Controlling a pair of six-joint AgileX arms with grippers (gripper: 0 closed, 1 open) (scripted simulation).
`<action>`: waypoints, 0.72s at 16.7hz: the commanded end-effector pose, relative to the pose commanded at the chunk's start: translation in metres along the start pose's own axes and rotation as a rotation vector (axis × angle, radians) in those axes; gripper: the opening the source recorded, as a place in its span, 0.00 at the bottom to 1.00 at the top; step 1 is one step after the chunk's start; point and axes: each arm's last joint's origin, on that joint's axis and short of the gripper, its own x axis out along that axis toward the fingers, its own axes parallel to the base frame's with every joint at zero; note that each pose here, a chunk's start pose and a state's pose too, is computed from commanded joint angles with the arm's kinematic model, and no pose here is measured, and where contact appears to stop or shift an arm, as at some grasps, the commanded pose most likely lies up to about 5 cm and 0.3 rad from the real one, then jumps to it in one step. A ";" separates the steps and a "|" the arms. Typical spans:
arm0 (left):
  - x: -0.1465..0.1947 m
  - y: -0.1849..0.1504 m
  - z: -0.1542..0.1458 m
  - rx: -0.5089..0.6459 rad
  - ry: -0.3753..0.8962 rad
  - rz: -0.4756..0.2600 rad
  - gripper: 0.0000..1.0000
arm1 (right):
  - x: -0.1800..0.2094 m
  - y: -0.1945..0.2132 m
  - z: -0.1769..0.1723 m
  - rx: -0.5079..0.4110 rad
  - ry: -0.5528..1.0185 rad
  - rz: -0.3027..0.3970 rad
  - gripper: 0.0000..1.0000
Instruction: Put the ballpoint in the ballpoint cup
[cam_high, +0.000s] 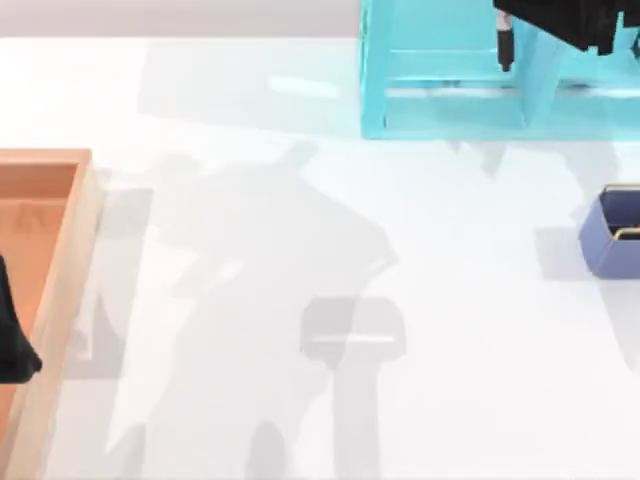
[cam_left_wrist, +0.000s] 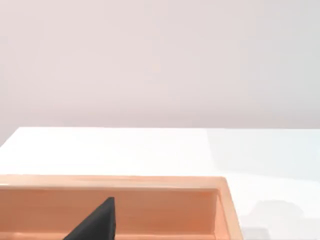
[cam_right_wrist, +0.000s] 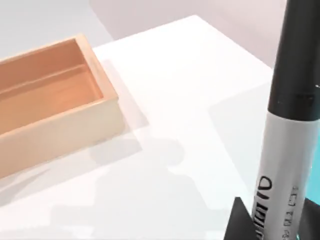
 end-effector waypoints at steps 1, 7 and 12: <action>0.000 0.000 0.000 0.000 0.000 0.000 1.00 | -0.023 -0.009 -0.009 -0.041 -0.052 -0.006 0.00; 0.000 0.000 0.000 0.000 0.000 0.000 1.00 | -0.129 -0.018 -0.085 -0.201 -0.228 -0.035 0.00; 0.000 0.000 0.000 0.000 0.000 0.000 1.00 | -0.158 -0.004 -0.123 -0.189 -0.274 -0.018 0.00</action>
